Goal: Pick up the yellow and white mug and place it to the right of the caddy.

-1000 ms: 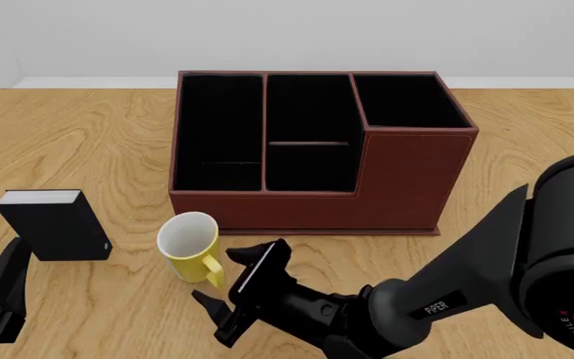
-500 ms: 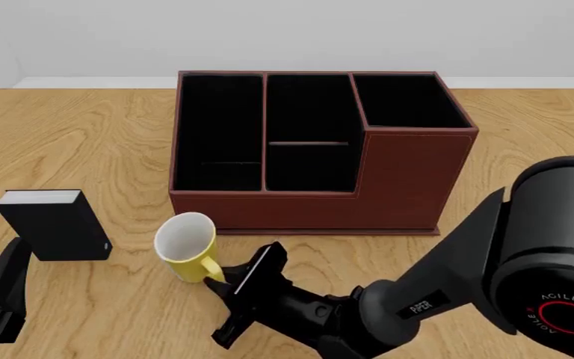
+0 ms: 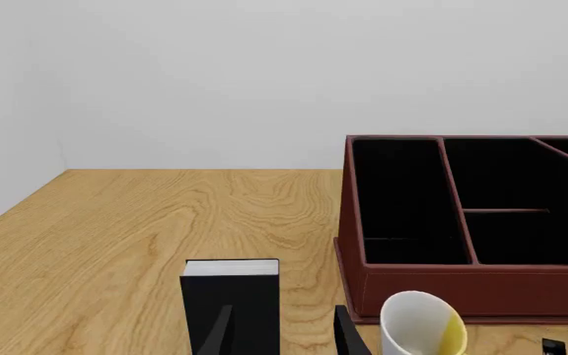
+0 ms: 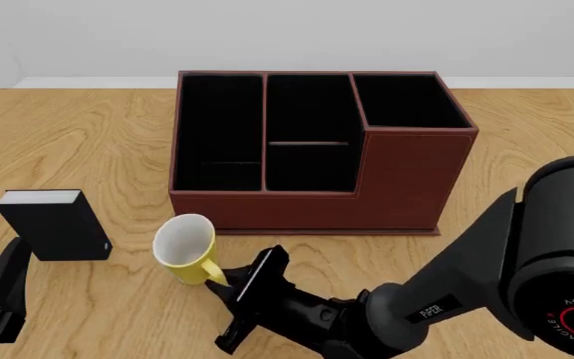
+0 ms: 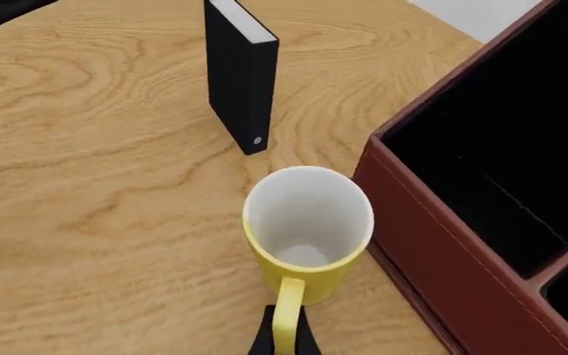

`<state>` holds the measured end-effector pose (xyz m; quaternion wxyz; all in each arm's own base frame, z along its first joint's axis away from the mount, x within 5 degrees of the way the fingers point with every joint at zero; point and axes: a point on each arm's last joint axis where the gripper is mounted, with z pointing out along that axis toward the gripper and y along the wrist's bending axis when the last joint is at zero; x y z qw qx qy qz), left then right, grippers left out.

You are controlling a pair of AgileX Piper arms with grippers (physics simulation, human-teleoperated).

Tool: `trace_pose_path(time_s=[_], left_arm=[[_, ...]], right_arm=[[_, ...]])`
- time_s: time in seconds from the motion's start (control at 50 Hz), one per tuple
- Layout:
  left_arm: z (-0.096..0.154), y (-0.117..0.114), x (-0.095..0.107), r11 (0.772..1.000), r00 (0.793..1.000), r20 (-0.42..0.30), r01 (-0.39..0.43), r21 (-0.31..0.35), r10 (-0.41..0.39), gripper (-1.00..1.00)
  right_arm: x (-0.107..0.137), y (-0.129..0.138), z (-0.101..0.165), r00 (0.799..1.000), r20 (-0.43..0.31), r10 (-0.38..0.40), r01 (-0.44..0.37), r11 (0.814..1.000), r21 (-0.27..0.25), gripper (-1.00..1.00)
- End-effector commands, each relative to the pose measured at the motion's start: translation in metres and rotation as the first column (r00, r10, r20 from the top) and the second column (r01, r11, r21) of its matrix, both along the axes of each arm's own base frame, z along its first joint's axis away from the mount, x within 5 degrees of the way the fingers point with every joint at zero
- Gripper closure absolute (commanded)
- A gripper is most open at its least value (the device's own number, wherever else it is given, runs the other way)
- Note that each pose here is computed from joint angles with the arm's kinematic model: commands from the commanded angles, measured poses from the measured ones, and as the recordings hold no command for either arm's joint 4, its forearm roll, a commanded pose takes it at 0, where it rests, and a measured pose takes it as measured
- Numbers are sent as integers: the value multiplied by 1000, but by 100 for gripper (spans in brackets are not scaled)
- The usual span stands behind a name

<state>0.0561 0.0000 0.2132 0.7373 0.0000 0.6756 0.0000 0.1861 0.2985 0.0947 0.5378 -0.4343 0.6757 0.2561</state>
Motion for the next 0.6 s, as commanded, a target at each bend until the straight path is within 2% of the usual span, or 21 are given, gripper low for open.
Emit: trace_pose_path(time_s=[0.02,0.36,0.42,0.6], left_arm=[[0,0,0,1000,1000,0,0,0,0,-100],[0,0,0,1000,1000,0,0,0,0,-100],[0,0,0,1000,1000,0,0,0,0,-100],[0,0,0,1000,1000,0,0,0,0,-100]], right_arm=[[-10,-4,13,998,54,30,-31,1000,0,100],[-26,-15,44,991,119,64,-66,998,9,100],[-26,-15,45,990,121,71,-70,997,-9,100],[-28,-31,66,993,113,41,-44,999,24,100]])
